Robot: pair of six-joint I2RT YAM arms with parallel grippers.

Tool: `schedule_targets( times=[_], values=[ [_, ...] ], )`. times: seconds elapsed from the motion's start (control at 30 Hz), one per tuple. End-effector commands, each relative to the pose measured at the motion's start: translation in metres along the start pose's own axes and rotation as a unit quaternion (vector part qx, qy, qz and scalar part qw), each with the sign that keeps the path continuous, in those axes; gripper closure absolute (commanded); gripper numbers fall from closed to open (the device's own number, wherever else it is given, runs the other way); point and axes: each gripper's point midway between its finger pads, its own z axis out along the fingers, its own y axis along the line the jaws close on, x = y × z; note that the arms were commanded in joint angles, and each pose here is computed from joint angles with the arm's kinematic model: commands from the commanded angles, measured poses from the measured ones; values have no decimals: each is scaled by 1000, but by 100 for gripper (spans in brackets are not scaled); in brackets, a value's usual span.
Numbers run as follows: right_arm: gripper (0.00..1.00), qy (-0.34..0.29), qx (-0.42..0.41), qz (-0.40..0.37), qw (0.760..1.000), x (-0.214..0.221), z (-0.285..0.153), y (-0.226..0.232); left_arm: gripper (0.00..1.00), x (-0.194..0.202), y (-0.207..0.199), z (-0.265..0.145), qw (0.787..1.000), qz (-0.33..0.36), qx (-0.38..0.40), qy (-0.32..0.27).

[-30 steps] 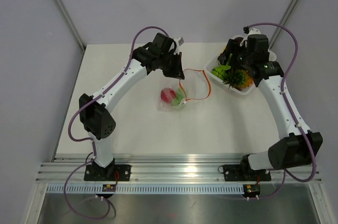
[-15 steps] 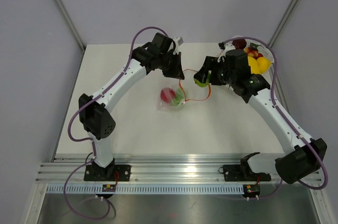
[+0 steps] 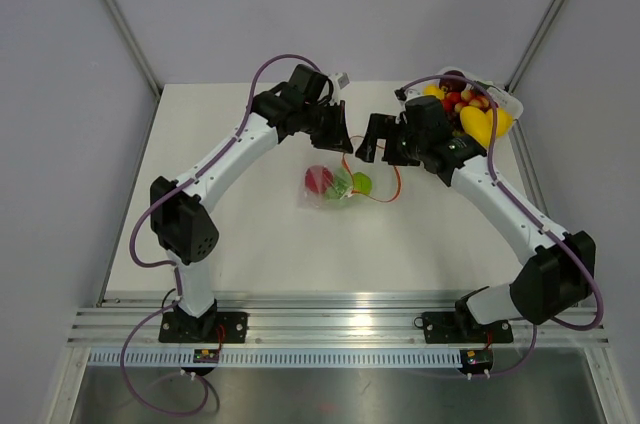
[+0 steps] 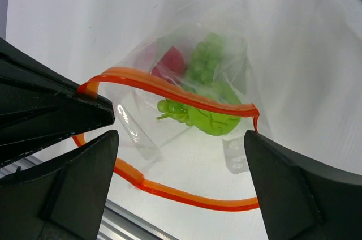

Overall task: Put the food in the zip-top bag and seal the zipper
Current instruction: Place the fake fruit in the zipper food storage bag, then pick up the fake fruit from the bin.

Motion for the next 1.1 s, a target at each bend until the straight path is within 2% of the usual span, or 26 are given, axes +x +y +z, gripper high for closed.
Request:
schedule_targets(
  times=[0.0, 0.13, 0.2, 0.37, 0.43, 0.47, 0.5, 0.57, 0.63, 0.73, 1.07],
  values=[
    [0, -54, 12, -33, 998, -34, -19, 8, 100, -18, -21, -17, 999, 15, 38, -36],
    [3, -94, 90, -57, 990, -53, -39, -16, 100, -17, -20, -16, 999, 17, 40, -33],
    [11, -118, 151, -67, 979, -66, -50, -43, 100, -15, -19, -17, 999, 19, 38, -30],
    [17, -128, 228, -35, 965, -95, -66, -122, 100, -9, -11, -17, 999, 21, 27, -23],
    [16, -114, 282, -29, 952, -102, -65, -160, 100, -8, -11, -18, 999, 22, 27, -25],
    [13, -110, 322, -42, 939, -105, -69, -176, 100, -8, -10, -18, 999, 22, 27, -26],
    [6, -94, 349, -44, 931, -107, -62, -192, 100, -7, -9, -17, 999, 21, 28, -26],
    [3, -85, 397, -60, 912, -112, -63, -213, 100, -5, -8, -15, 999, 19, 30, -22],
    [2, -75, 419, -67, 902, -118, -55, -230, 100, -4, -9, -13, 999, 18, 34, -17],
    [7, -53, 416, -94, 903, -123, -42, -245, 100, -2, -8, -13, 999, 22, 35, -15],
    [0, -10, 445, -149, 883, -134, -27, -282, 100, 1, -4, -10, 999, 25, 33, -12]
  ],
)
